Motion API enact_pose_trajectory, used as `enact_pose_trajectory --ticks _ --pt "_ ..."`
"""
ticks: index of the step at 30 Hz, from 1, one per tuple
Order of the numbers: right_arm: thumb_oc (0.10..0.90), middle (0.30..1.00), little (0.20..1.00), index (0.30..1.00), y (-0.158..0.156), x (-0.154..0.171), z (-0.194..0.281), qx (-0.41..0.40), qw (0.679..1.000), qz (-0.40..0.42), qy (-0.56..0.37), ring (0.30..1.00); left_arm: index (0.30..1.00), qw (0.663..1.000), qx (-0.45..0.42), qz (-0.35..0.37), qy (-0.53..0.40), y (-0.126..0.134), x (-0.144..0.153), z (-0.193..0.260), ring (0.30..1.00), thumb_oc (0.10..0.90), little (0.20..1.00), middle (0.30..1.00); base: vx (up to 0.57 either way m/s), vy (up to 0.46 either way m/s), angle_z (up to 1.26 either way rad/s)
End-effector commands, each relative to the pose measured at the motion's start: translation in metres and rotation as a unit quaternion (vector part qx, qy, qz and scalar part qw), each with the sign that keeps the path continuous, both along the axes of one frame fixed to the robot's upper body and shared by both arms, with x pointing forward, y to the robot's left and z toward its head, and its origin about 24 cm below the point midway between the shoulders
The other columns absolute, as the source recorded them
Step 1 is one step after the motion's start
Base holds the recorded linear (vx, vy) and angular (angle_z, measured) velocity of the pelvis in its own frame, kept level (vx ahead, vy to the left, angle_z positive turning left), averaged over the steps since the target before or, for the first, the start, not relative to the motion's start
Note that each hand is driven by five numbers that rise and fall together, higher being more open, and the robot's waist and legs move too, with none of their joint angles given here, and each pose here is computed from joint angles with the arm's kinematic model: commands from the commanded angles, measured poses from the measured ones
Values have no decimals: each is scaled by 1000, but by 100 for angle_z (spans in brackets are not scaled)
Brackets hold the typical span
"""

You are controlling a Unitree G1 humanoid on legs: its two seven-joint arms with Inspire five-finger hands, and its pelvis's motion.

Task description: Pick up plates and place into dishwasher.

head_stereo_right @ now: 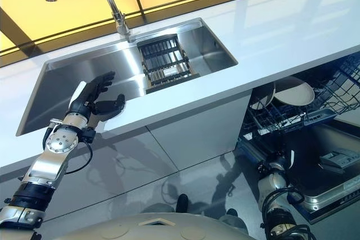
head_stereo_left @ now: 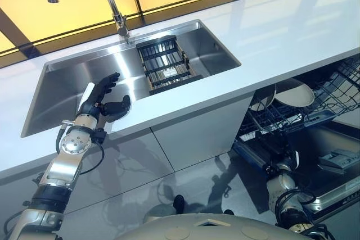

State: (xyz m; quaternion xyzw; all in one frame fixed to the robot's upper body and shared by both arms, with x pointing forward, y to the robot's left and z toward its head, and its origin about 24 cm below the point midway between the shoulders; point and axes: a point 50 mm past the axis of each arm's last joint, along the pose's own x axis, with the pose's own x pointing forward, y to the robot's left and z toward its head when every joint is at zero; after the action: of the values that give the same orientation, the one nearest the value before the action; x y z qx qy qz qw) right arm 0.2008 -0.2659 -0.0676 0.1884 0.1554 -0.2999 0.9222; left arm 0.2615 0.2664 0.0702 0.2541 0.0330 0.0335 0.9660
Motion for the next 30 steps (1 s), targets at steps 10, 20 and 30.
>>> enact_pose_trajectory --ticks 10,20,30 --pt "800 900 900 900 81 136 168 -69 904 238 -348 900 900 997 35 -20 -70 6 19 37 900 800 900 900 39 -13 7" --pt "800 900 900 900 58 140 164 -91 931 186 -300 900 900 997 34 -24 -71 5 24 41 900 800 900 900 -7 -8 1" --pt "800 900 900 900 41 92 92 -105 963 197 -148 900 900 994 25 27 -103 13 18 47 900 800 900 900 -73 -12 -8"
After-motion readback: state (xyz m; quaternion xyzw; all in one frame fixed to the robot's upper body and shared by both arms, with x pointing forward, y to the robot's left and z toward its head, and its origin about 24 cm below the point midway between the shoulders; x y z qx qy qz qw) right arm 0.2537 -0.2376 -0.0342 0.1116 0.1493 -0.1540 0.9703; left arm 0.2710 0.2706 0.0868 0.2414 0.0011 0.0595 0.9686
